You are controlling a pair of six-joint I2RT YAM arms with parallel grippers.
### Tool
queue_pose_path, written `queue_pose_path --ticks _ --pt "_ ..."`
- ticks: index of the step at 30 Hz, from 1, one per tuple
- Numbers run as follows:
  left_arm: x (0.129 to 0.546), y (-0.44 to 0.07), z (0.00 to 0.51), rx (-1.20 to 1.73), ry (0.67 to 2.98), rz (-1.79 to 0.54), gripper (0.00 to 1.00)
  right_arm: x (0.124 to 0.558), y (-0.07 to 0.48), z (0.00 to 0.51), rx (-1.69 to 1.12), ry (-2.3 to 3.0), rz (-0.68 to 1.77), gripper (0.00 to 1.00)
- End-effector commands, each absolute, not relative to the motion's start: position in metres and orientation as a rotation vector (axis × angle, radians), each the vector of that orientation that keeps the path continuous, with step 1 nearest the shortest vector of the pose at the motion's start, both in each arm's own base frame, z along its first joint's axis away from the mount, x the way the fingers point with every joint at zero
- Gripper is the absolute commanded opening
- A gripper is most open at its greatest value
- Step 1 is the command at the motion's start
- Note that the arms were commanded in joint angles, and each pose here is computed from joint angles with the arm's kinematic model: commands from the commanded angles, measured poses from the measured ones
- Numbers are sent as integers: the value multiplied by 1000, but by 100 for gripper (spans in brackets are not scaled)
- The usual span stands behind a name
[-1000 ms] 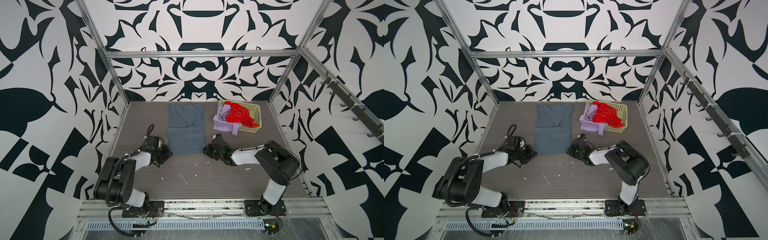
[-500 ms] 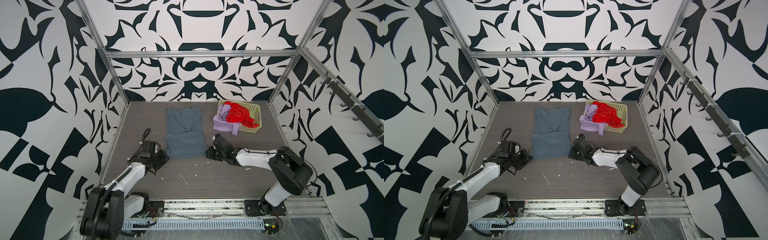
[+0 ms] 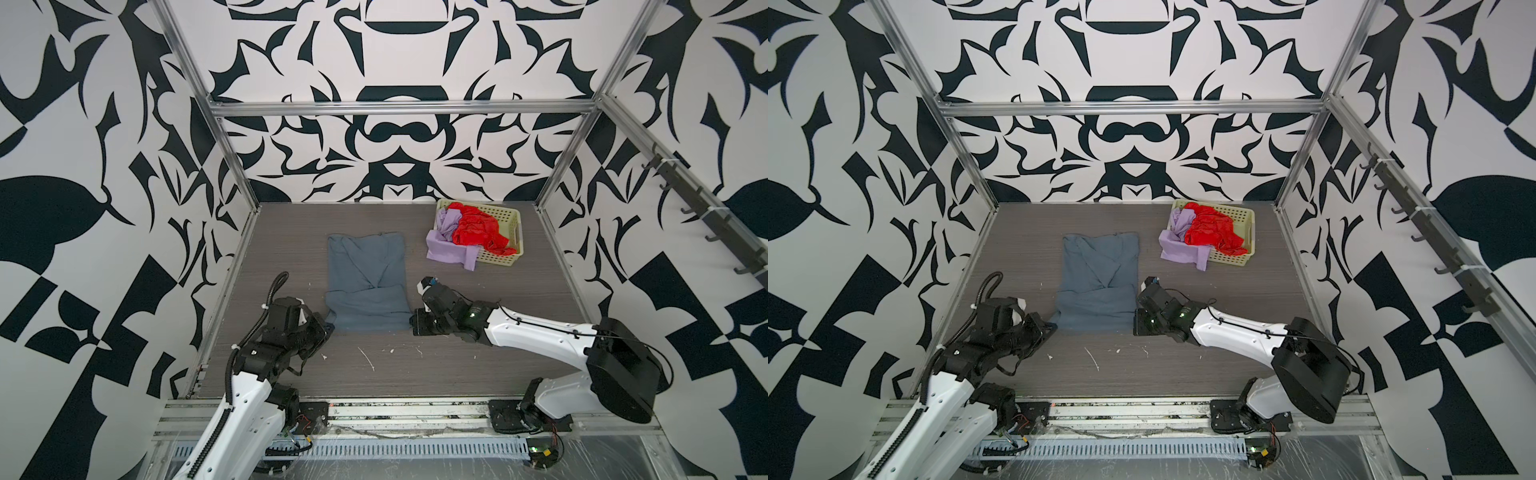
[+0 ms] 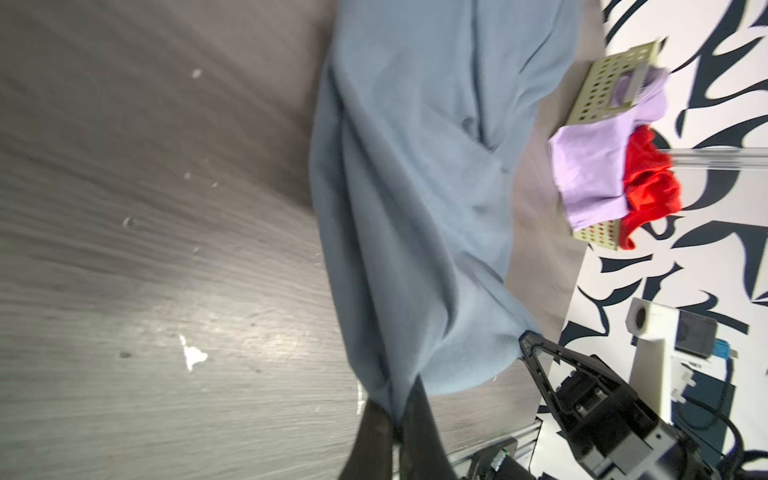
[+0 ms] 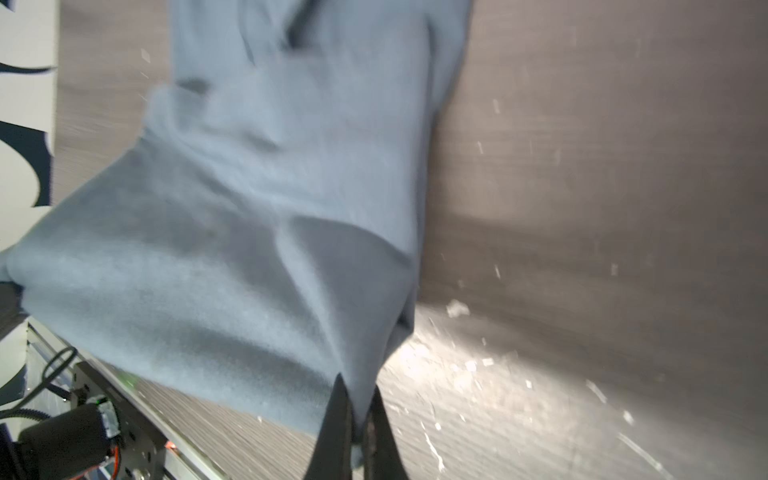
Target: Fold and stack the t-shirts
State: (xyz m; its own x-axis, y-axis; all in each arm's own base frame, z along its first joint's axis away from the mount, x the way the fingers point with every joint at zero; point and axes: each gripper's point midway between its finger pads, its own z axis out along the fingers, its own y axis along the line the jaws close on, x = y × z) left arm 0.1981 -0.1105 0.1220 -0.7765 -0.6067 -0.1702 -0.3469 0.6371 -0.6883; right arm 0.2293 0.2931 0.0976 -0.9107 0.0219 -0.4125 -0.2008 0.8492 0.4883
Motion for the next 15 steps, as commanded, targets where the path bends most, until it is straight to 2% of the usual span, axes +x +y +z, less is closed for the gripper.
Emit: queue_pose_path --ticks 1,9,15 --pt "223 -114 144 -700 2456 -900 0 259 313 141 -196 2478 764 0" --pt "316 -131 204 -480 2383 -823 0 330 341 194 -226 2338 817 0" --pt "388 -136 199 -455 2410 -804 0 399 346 196 -165 2352 840 0"
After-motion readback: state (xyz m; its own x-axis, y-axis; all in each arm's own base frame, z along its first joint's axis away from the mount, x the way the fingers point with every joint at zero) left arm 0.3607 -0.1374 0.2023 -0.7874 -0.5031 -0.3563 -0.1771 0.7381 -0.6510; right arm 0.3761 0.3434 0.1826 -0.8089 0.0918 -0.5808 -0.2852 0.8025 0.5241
